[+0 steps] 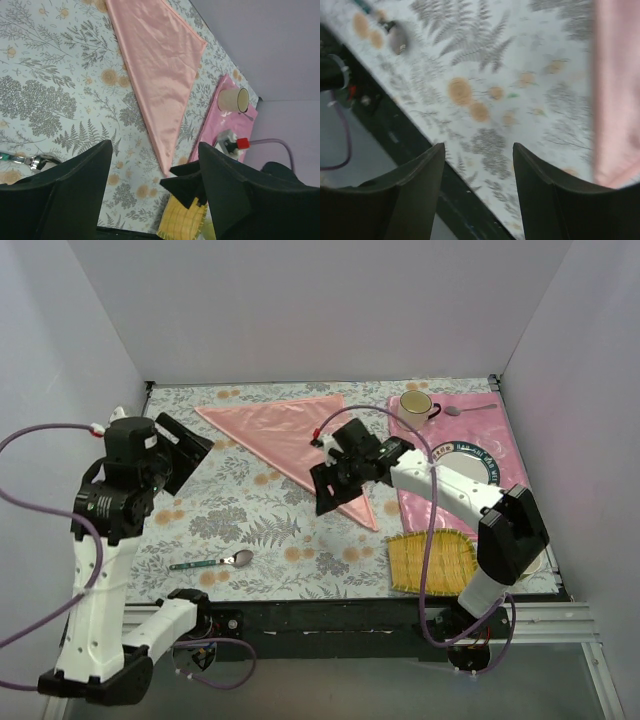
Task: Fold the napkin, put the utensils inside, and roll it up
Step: Grab a utensil with the right arm
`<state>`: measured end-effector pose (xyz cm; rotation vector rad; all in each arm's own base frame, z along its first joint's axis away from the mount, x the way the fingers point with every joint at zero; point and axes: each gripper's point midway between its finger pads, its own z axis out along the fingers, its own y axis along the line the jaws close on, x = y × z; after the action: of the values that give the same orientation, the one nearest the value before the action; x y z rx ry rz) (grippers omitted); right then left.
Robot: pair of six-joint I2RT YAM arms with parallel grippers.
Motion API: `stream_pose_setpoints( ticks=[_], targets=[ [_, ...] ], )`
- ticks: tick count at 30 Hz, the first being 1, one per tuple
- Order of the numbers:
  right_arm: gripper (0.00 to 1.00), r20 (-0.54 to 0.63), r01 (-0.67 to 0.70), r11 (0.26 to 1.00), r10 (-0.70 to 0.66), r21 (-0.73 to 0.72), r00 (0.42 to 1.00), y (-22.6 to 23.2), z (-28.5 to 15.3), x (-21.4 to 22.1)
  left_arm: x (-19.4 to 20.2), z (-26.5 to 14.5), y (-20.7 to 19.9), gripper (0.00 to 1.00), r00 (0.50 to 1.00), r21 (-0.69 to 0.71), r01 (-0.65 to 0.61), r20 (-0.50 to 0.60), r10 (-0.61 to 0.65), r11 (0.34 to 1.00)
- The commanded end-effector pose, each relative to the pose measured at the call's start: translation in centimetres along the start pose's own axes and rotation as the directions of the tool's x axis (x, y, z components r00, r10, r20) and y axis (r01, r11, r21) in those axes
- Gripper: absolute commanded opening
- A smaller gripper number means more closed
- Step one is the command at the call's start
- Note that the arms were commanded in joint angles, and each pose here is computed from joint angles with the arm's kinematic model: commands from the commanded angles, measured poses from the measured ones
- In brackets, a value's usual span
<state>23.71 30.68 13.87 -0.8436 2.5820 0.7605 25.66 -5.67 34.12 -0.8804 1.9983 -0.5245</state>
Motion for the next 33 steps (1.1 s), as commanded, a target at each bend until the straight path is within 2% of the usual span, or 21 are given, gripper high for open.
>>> stream_pose_setpoints(
  ticks=[1, 4, 7, 10, 16, 24, 33],
  targets=[
    [0.65, -0.08, -0.104, 0.933, 0.081, -0.345, 0.993, 9.8, 4.0, 2.0, 1.0, -4.0, 2.8, 0.7, 0.999, -0.053, 0.039, -0.002, -0.04, 0.998],
    [0.66, -0.119, -0.094, 0.894, 0.046, -0.437, 0.992, 14.7, 6.1, 2.7, 1.8, -5.7, 2.8, 0.71, 0.996, 0.009, 0.086, -0.008, -0.086, 0.996],
    [0.66, -0.172, -0.144, 0.878, 0.072, -0.456, 0.982, 17.4, 8.8, 3.3, 2.0, -6.8, 2.7, 0.71, 0.993, 0.048, 0.121, -0.003, -0.121, 0.991],
    [0.65, -0.21, -0.179, 0.877, 0.092, -0.447, 0.973, 18.1, 11.2, 4.1, 2.2, -7.1, 2.3, 0.71, 0.991, 0.066, 0.131, -0.017, -0.13, 0.989],
    [0.63, -0.261, -0.282, 0.877, 0.189, -0.389, 0.947, 17.3, 14.4, 5.1, 2.8, -7.8, 1.7, 0.71, 0.988, 0.107, 0.148, -0.053, -0.143, 0.983],
    [0.52, -0.276, -0.399, 0.87, 0.323, -0.289, 0.905, 16.2, 17.8, 5.3, 2.8, -9.1, 1.9, 0.71, 0.986, 0.124, 0.162, -0.045, -0.158, 0.979],
    [0.44, -0.295, -0.442, 0.849, 0.36, -0.29, 0.885, 16.7, 20.0, 4.2, 3.2, -9.7, 1.6, 0.71, 0.986, 0.138, 0.16, -0.071, -0.151, 0.977]
  ],
)
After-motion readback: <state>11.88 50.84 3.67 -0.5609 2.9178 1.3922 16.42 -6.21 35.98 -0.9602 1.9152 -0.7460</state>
